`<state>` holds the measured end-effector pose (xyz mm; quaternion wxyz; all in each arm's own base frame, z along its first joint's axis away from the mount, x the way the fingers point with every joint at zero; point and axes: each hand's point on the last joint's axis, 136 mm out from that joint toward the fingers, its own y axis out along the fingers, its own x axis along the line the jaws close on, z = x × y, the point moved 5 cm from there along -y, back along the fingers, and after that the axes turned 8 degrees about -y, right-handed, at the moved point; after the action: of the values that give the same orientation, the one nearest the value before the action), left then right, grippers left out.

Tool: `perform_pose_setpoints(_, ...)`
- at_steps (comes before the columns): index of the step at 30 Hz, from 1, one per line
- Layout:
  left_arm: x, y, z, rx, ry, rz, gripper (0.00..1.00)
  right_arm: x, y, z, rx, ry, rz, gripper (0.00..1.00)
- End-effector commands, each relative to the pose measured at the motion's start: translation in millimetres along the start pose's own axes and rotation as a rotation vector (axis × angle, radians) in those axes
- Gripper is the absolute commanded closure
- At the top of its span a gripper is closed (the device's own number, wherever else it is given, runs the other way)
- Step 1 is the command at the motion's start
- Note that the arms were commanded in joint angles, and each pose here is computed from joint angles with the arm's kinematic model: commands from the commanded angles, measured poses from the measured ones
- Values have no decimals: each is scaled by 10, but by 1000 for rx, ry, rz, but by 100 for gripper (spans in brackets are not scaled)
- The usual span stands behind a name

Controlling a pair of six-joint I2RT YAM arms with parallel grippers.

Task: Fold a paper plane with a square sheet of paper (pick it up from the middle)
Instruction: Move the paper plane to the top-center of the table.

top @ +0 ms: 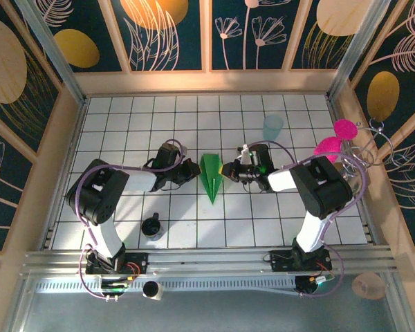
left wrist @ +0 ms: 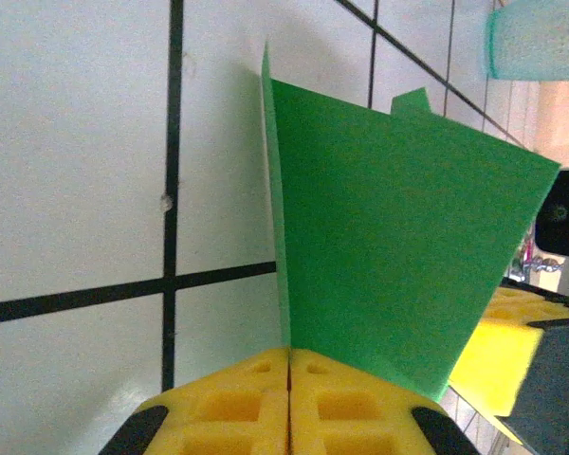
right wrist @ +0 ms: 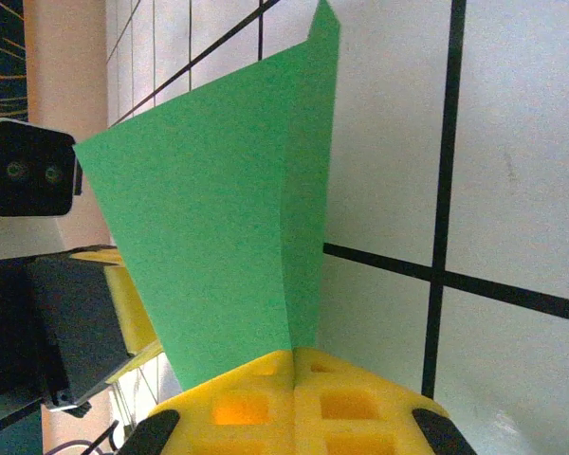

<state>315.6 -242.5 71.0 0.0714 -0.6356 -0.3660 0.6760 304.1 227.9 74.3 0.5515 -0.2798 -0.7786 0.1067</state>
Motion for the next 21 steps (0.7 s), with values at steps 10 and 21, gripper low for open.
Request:
perform_pose_setpoints(10, -28, -277, -62, -172, -32, -4, 100, -85, -228, -166, -99, -11, 97, 100)
perform_pose_setpoints(21, 50, -191, 14, -120, -66, 30, 100, -241, -137, -100, -50, 44, 153, 97)
